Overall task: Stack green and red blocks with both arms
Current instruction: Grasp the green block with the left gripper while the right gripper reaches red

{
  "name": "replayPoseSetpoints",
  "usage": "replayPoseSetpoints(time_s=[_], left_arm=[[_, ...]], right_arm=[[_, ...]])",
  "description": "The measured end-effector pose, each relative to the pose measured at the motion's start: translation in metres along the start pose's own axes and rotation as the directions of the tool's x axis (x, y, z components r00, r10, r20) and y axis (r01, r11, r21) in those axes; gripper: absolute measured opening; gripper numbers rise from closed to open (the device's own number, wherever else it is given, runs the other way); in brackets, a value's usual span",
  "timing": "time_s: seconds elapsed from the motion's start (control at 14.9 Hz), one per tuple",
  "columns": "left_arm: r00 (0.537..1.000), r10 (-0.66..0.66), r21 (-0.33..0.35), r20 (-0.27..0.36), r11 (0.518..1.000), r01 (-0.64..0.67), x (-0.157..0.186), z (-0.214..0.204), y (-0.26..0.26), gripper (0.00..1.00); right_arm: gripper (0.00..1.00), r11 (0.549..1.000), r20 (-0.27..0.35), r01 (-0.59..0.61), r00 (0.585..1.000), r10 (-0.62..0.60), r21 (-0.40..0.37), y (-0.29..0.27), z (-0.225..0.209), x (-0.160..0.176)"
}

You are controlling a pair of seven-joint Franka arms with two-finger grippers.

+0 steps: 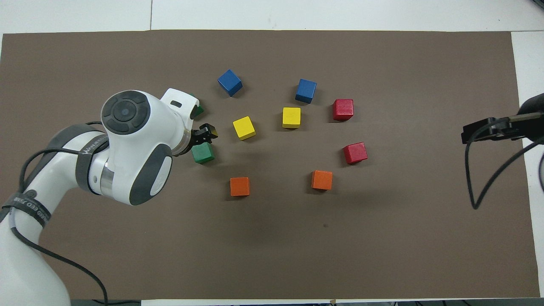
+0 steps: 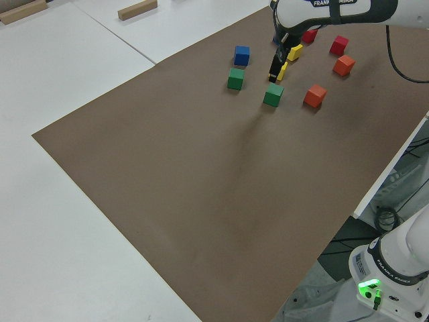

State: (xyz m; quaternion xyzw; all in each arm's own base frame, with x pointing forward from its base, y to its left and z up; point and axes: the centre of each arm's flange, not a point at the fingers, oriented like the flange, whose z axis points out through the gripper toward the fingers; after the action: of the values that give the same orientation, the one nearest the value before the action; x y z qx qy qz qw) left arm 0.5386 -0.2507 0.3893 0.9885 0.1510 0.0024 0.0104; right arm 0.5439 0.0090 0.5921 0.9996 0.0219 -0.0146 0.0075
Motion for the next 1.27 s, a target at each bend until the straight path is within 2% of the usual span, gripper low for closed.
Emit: replayPoseSetpoints(time_s=[0.6, 0.87, 1.27], left_arm=[[1.000, -0.007, 0.013, 0.010, 1.000, 0.006, -0.003, 0.048, 0.006, 1.00], [0.996, 0.088, 0.076, -0.006, 0.993, -0.087, -0.002, 0.072, 0.005, 1.00], [0.995, 0.096, 0.067, -0.017, 0.993, -0.095, -0.001, 0.072, 0.006, 1.00]], right_arm=[[1.00, 1.000, -0.018, 0.023, 1.000, -0.023, -0.001, -0.085, 0.110, 0.005], [1.00, 1.000, -0.048, 0.027, 0.999, -0.027, 0.004, -0.102, 0.162, 0.007], [1.00, 1.000, -0.107, 0.023, 0.994, -0.021, 0.018, -0.123, 0.192, 0.022]])
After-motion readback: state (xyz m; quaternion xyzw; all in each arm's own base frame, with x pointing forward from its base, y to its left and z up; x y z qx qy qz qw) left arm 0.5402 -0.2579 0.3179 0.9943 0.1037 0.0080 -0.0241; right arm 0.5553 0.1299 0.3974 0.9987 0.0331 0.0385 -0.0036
